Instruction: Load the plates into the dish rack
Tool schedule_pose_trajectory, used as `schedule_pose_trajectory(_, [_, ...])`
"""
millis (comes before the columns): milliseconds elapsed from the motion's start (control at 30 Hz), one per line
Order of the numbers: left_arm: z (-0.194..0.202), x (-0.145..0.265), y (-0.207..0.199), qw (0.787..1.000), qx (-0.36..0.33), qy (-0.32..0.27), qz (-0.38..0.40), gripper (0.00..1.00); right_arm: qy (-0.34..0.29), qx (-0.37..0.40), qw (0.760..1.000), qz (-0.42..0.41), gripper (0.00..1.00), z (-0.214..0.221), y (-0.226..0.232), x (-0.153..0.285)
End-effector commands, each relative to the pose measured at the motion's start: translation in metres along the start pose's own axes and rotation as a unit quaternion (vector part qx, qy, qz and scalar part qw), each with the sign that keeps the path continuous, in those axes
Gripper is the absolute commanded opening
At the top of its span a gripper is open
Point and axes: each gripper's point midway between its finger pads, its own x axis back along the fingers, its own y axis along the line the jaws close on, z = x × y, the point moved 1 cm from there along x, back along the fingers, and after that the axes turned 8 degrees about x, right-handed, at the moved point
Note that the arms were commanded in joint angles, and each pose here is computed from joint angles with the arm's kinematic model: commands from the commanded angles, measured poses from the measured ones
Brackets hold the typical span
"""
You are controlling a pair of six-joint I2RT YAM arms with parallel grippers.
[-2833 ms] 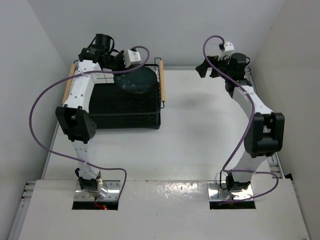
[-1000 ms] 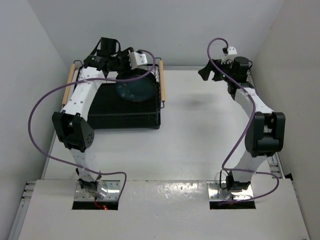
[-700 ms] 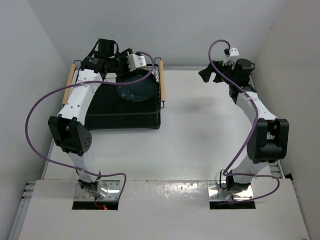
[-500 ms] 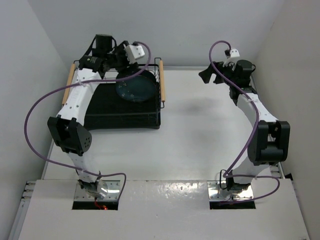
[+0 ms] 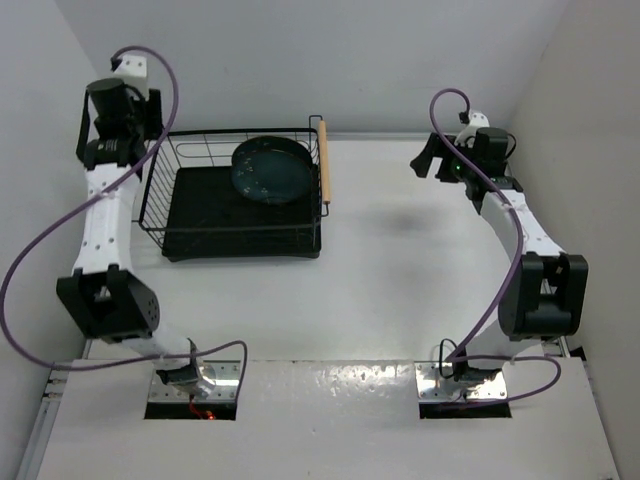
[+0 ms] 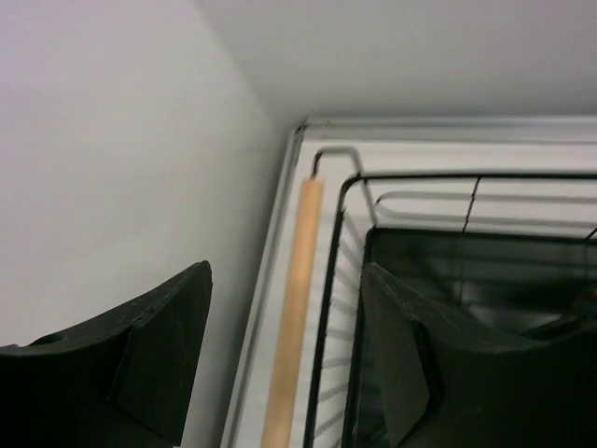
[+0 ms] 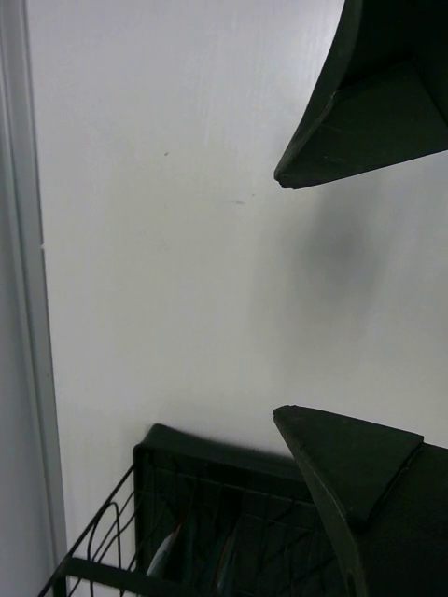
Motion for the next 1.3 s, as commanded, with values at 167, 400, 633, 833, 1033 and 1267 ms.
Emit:
schedule_pose_trajectory(167, [-0.008, 0.131, 0.111, 0.978, 0.022, -0.078, -0.194, 0.71, 0.05, -0.06, 0.985, 0.156, 1.0, 0.028, -0.04, 0.029])
schedule_pose_trajectory(400, [0.124, 0.182, 0.182, 0.942, 0.021, 0.061, -0.33, 0.76, 0.068, -0.09, 0.95, 0.291, 1.0, 0.04, -0.062, 0.046])
schedule_pose_trajectory(633, [0.213, 0.177, 0.171, 0.94, 0.069, 0.133, -0.306, 0.74, 0.084, -0.079, 0.947, 0.301, 1.0, 0.04, -0.034, 0.053])
schedule_pose_trajectory(833, [0.239, 0.175, 0.139, 0.939, 0.103, 0.152, -0.29, 0.7, 0.105, -0.06, 0.948, 0.296, 1.0, 0.047, -0.016, 0.068])
schedule_pose_trajectory(1033, [0.267, 0.182, 0.127, 0.931, 0.094, 0.187, -0.3, 0.69, 0.123, -0.047, 0.942, 0.31, 1.0, 0.066, -0.009, 0.088])
schedule_pose_trajectory(1267, [0.259, 0.175, 0.113, 0.941, 0.083, 0.179, -0.274, 0.69, 0.133, -0.051, 0.942, 0.305, 1.0, 0.077, 0.0, 0.098])
